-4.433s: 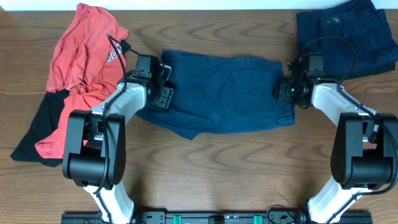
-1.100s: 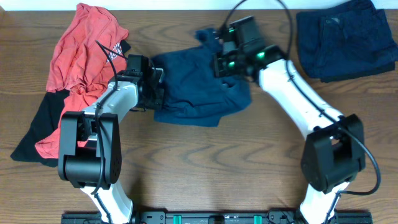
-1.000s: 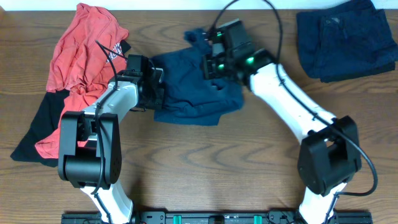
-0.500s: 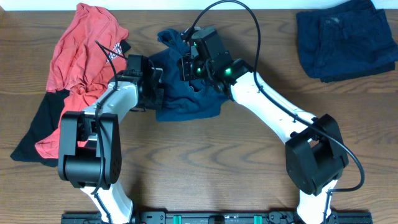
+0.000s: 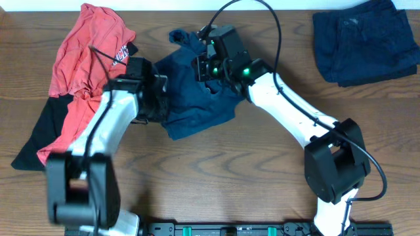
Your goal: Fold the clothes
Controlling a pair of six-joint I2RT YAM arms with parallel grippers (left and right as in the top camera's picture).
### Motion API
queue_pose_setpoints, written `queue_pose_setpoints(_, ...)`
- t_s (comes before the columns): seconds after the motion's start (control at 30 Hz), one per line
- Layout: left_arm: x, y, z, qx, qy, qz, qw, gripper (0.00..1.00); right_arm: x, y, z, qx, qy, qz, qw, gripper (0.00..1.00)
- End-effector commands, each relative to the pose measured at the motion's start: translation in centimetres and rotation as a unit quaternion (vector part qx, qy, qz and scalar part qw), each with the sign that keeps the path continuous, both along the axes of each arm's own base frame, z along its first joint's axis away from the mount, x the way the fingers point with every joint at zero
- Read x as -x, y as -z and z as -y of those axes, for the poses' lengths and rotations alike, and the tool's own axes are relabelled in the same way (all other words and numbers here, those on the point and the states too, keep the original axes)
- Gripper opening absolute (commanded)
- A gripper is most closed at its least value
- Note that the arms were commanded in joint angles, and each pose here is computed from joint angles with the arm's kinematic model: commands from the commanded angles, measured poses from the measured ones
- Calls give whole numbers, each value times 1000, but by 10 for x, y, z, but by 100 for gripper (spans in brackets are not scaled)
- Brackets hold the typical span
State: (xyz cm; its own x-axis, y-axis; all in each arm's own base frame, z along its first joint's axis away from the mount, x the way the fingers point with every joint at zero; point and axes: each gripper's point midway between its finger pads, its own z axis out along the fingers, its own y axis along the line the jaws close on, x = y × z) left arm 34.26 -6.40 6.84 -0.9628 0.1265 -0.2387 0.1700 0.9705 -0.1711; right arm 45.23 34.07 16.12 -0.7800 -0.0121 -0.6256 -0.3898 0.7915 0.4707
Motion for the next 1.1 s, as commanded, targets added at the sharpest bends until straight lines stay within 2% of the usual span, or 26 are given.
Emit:
queue_pose_setpoints(0.0, -7, -33, 1, 13, -18, 39, 999, 17, -12, -7, 16, 1, 4, 6, 1000, 1)
queue_pose_setpoints(0.1, -7, -37, -3, 8, -42, 43, 998, 17, -20, -12, 47, 19, 16, 7, 1000, 1)
queue_pose_setpoints(0.37, -8, -18, -4, 2, -48, 17, 999, 17, -30, -37, 142, 90, 65, -7, 994, 1)
queue_pose_setpoints(0.67, -15, -3, -3, 3, -49, 10, 999, 17, -42, -58, 222, 117, 116, -20, 986, 1)
queue_pose_setpoints(0.97, -30, 10, 0, 8, -48, 22, 999, 17, -38, -56, 229, 125, 114, -29, 985, 1)
queue_pose_setpoints(1.07, -43, 15, 10, 38, -39, 36, 998, 11, -36, -57, 220, 125, 105, -27, 986, 1)
